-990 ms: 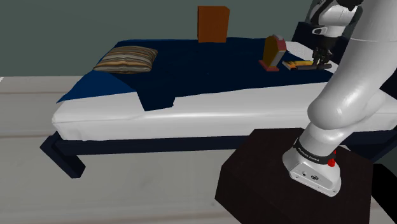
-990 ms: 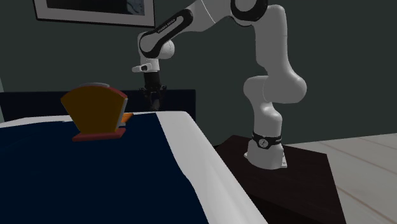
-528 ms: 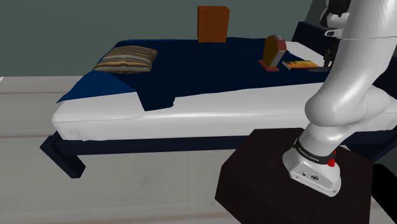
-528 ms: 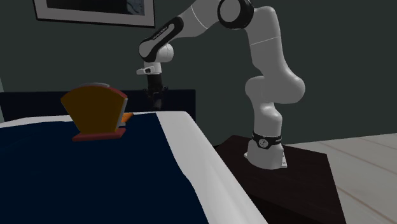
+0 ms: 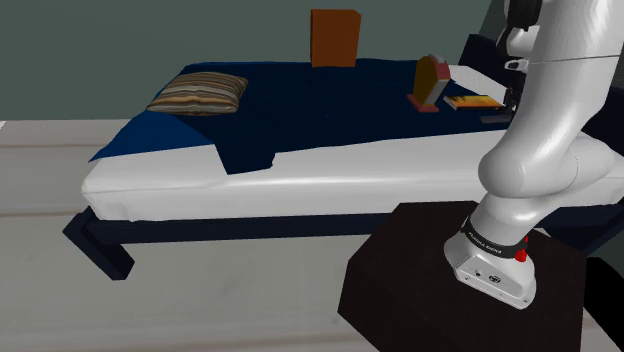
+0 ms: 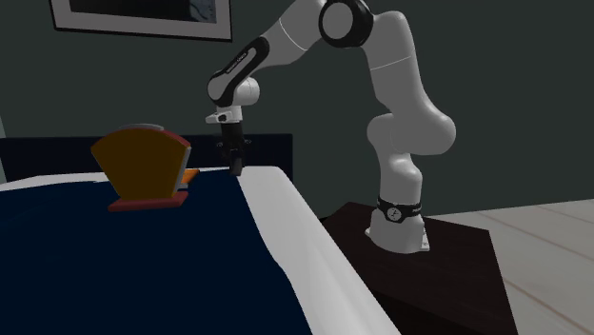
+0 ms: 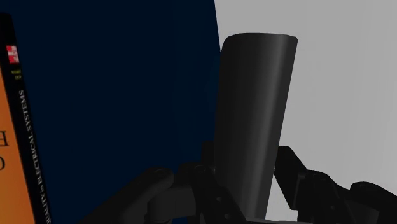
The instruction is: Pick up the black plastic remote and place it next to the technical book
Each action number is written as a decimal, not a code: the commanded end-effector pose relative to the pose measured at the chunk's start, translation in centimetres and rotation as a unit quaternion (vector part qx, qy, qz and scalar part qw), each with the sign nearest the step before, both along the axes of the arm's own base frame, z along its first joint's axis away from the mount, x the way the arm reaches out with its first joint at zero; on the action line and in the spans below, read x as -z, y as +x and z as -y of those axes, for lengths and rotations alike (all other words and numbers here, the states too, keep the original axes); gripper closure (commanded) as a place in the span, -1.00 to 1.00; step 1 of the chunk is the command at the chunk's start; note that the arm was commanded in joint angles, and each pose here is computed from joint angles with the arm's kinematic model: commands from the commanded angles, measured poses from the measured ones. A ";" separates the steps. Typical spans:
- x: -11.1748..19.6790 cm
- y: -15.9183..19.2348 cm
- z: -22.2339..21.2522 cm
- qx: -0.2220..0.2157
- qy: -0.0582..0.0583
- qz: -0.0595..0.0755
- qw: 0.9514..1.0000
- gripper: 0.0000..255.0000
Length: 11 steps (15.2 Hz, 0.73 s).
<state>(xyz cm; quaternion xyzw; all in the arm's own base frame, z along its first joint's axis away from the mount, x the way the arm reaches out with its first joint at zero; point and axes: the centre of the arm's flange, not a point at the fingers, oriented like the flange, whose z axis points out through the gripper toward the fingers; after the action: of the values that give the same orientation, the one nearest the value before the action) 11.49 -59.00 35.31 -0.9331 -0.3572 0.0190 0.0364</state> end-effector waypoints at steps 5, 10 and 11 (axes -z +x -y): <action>2.5 0.0 0.0 0.000 0.000 0.000 1.000 1.00; 2.5 0.0 0.0 0.000 0.000 0.000 1.000 1.00; 2.5 0.0 0.0 0.000 0.000 0.000 1.000 1.00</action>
<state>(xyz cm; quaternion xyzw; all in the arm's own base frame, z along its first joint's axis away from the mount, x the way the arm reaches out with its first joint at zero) 11.49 -59.02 32.76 -0.9332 -0.3571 0.0191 0.0363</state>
